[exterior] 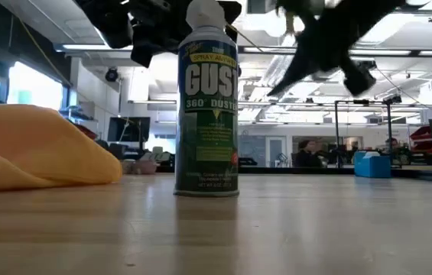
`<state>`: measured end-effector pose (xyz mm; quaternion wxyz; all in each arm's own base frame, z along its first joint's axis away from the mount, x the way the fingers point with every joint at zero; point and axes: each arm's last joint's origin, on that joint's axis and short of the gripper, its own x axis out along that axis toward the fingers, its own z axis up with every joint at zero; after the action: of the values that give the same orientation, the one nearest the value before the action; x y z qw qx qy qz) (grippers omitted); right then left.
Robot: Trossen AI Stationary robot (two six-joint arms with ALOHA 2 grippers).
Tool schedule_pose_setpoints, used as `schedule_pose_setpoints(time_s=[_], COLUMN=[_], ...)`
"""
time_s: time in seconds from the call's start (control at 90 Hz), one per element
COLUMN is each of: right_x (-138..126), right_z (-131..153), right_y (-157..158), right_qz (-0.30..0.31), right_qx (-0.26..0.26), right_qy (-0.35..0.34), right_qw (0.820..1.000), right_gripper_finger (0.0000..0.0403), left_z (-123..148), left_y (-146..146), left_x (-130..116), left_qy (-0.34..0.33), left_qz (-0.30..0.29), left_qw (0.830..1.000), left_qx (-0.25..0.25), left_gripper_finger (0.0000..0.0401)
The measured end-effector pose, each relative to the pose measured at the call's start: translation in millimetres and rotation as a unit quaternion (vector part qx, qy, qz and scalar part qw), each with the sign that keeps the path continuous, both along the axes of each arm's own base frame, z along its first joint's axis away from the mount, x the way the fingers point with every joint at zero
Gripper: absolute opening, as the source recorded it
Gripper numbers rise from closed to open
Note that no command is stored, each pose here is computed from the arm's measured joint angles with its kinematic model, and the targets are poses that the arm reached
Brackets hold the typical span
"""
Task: Apply microfiber cloth
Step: Spray the front of the blue tablet using the white spray bottle
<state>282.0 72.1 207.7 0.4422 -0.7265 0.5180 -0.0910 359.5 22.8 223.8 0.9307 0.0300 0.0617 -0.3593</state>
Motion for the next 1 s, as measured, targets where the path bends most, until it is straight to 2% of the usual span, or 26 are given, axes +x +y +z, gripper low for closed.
schedule_pose_setpoints(time_s=[0.044, 0.1, 0.222, 0.433, 0.644, 1.0], right_x=[2.9, 7.0, 12.2, 12.7, 16.7, 24.2], right_z=[-11.6, -24.6, -43.3, -47.0, -34.3, -17.7], right_y=[2.1, 5.4, 12.7, 29.3, 45.1, 49.3], right_qz=[0.012, 0.023, 0.032, 0.075, 0.094, 0.086], right_qx=[-0.042, -0.059, -0.072, -0.110, -0.115, -0.115], right_qy=[0.061, 0.099, 0.120, 0.160, 0.141, 0.121], right_qw=[0.997, 0.993, 0.990, 0.978, 0.979, 0.982], right_gripper_finger=[0.0000, 0.0000, 0.0000, 0.0000, 0.0000, 0.0000], left_z=[0.0, -0.1, -0.2, -0.2, -0.5, -2.7], left_y=[0.0, 0.0, -0.1, -0.1, -0.2, -0.8], left_x=[0.0, 0.0, 0.0, 0.0, -0.1, -0.5], left_qy=[0.000, 0.001, 0.001, 0.009, 0.012, 0.027], left_qz=[0.000, 0.000, -0.001, 0.000, 0.000, 0.001], left_qw=[1.000, 1.000, 1.000, 1.000, 1.000, 1.000], left_qx=[0.000, -0.001, -0.001, -0.010, -0.012, -0.016], left_gripper_finger=[0.0000, 0.0000, 0.0000, 0.0000, 0.0000, 0.0000])
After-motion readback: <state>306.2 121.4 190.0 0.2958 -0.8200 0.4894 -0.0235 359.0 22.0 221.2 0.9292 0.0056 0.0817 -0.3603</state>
